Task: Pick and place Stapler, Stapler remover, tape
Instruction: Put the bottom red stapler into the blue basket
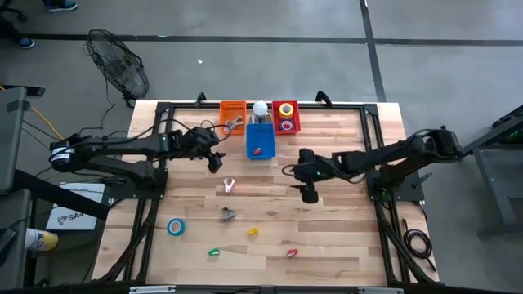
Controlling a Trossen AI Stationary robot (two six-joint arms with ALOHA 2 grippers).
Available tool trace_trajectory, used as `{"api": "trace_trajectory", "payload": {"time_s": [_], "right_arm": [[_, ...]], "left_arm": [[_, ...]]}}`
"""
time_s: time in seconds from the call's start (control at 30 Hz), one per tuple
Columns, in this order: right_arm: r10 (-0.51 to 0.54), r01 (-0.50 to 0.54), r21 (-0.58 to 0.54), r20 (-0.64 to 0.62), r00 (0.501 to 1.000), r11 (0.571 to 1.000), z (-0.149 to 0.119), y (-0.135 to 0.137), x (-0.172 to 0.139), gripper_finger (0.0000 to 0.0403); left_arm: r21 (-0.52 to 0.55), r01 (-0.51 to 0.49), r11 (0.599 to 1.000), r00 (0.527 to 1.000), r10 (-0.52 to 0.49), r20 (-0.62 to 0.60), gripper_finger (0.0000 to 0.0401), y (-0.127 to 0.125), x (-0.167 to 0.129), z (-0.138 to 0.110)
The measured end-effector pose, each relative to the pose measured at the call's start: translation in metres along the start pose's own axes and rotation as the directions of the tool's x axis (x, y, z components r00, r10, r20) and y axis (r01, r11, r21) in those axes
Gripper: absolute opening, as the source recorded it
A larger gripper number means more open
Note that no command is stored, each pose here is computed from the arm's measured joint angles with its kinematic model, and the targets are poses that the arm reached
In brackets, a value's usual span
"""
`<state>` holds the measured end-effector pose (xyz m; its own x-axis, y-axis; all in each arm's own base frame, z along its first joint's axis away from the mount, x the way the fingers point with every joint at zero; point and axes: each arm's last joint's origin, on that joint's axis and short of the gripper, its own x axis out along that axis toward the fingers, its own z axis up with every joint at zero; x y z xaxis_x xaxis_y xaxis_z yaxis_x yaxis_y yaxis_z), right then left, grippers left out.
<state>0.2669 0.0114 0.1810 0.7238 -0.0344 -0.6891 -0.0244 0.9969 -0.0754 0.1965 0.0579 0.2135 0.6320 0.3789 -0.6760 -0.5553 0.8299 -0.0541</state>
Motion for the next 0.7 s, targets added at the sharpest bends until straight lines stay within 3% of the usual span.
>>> {"api": "trace_trajectory", "payload": {"time_s": [0.5, 0.7], "right_arm": [[0.157, -0.156, -0.003, 0.016, 0.988, 0.988, -0.033, 0.076, -0.007, 0.0259], [0.215, -0.211, -0.066, 0.057, 0.975, 0.975, -0.05, 0.109, -0.011, 0.0259]], "left_arm": [[-0.032, 0.053, 0.998, 0.999, -0.053, -0.007, 0.0259, -0.025, -0.007, -0.009], [-0.032, 0.092, 0.995, 0.996, -0.092, -0.001, 0.0259, -0.035, -0.01, -0.011]]}}
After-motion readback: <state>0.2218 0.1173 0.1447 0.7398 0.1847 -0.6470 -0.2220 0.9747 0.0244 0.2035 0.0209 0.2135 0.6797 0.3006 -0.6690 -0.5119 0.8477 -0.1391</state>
